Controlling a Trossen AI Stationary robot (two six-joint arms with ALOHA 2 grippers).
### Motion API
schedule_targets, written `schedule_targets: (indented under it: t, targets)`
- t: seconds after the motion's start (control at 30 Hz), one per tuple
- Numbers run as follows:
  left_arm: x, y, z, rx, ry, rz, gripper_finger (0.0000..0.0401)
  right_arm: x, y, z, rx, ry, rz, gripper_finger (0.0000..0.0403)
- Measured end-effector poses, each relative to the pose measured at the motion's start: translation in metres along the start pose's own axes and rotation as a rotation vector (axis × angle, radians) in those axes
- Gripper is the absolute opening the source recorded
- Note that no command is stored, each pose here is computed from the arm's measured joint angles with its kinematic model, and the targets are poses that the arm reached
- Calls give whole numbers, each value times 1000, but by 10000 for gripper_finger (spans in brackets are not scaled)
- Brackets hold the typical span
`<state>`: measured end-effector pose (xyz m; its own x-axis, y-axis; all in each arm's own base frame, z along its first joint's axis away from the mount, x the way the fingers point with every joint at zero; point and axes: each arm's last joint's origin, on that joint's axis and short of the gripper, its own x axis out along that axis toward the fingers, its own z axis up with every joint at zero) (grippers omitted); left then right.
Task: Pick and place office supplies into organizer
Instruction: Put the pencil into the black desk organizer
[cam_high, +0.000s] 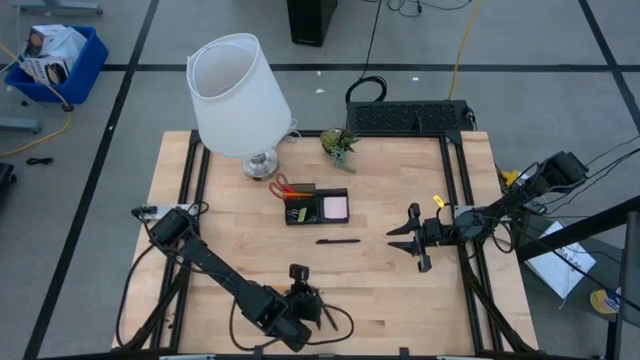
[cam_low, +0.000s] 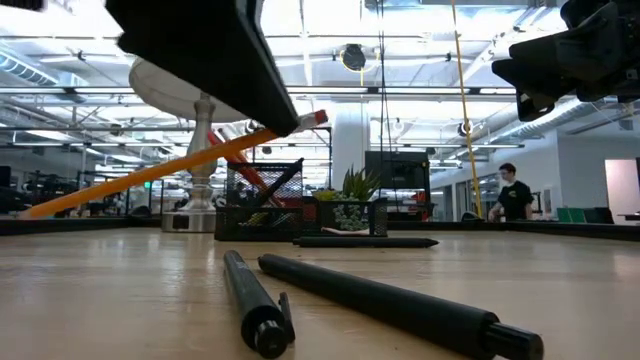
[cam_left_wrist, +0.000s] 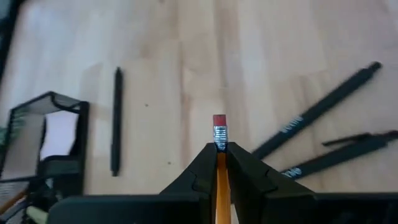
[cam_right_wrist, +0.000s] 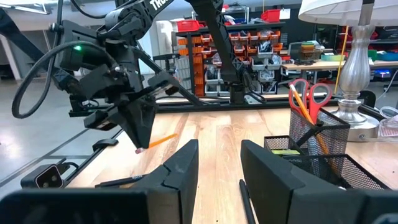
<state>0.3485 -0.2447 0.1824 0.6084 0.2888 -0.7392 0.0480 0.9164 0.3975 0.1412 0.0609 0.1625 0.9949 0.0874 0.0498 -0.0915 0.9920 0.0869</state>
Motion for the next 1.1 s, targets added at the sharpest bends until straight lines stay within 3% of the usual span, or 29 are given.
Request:
schedule_targets:
  t: [0.2, 0.33, 0.63, 0.83, 0.97, 1.1]
  targets:
    - [-11, 11, 7, -47, -63, 88, 35, 0, 0, 0, 0, 0, 0, 116]
    - [-19, 23, 13, -52, -80, 81, 35, 0, 0, 0, 0, -2, 0, 116]
    - [-44, 63, 25, -60, -99, 80, 35, 0, 0, 0, 1, -3, 0, 116]
    - [-63, 103, 24, -64, -133, 116, 35, 0, 0, 0, 0, 1, 0, 116]
    - [-76, 135, 14, -106, -247, 131, 35, 0, 0, 0, 0, 0, 0, 116]
    - [-79, 162, -4, -73, -420, 139, 35, 0, 0, 0, 0, -1, 0, 116]
